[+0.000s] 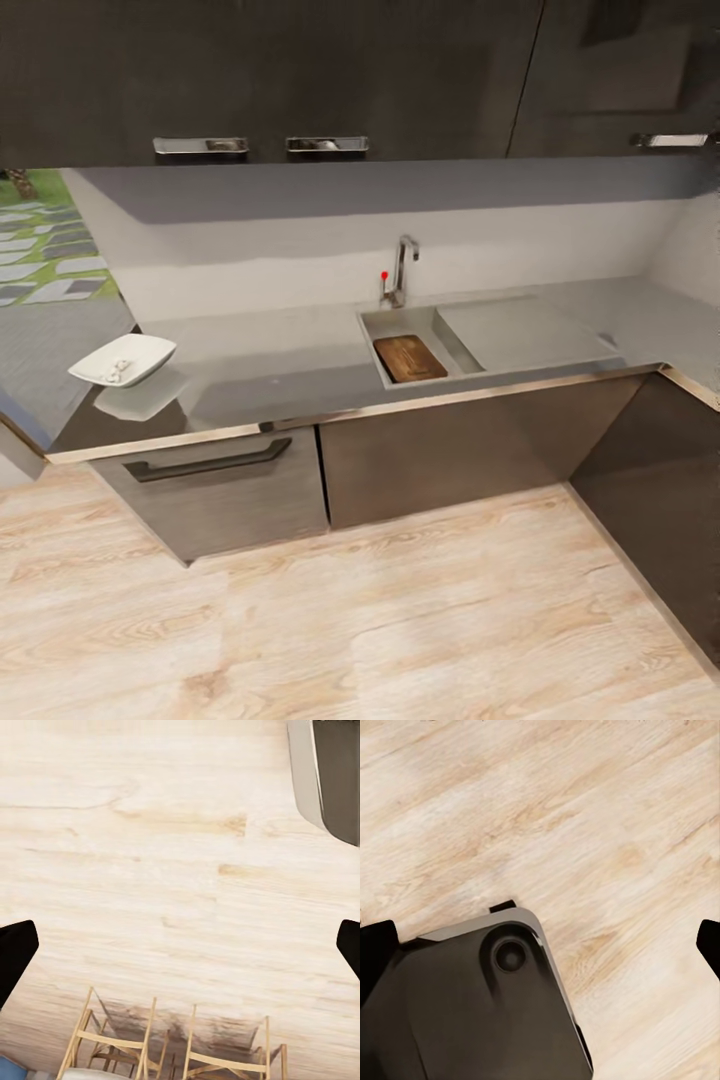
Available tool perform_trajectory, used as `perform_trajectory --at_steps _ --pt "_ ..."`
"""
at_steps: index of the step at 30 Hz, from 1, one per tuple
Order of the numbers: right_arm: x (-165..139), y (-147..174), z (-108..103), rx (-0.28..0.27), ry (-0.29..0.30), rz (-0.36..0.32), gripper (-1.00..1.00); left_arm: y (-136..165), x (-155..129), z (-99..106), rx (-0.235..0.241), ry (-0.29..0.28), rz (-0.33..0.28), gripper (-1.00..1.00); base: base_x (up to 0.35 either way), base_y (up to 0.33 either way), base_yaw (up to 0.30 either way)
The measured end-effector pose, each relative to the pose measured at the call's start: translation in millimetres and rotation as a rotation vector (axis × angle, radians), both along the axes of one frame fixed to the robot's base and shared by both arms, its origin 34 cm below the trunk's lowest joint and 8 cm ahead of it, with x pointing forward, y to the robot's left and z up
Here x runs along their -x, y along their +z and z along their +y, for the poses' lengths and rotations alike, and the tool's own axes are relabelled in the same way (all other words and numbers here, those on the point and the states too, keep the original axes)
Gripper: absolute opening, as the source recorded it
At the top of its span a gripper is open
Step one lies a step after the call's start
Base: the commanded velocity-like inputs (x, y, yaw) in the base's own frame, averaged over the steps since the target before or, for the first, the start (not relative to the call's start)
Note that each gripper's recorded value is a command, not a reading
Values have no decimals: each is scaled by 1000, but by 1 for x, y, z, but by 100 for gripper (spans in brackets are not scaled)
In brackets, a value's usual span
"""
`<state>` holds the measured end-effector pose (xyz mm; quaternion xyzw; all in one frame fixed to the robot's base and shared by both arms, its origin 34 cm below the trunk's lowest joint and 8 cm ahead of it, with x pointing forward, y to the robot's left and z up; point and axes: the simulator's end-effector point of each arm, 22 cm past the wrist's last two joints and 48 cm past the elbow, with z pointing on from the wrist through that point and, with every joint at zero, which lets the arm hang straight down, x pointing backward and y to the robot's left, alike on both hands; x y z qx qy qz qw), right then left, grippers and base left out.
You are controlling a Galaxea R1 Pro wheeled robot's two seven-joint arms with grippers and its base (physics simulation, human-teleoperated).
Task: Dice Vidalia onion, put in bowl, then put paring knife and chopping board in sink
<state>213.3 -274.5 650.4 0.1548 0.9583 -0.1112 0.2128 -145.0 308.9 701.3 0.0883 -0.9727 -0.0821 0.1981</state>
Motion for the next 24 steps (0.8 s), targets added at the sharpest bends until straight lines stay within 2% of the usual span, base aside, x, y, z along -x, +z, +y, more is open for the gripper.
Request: perform_trajectory --at_steps 24 --pt "-13 4 1 -1 0 -38 100 -10 -12 0 0 0 -38 100 0 0 -9"
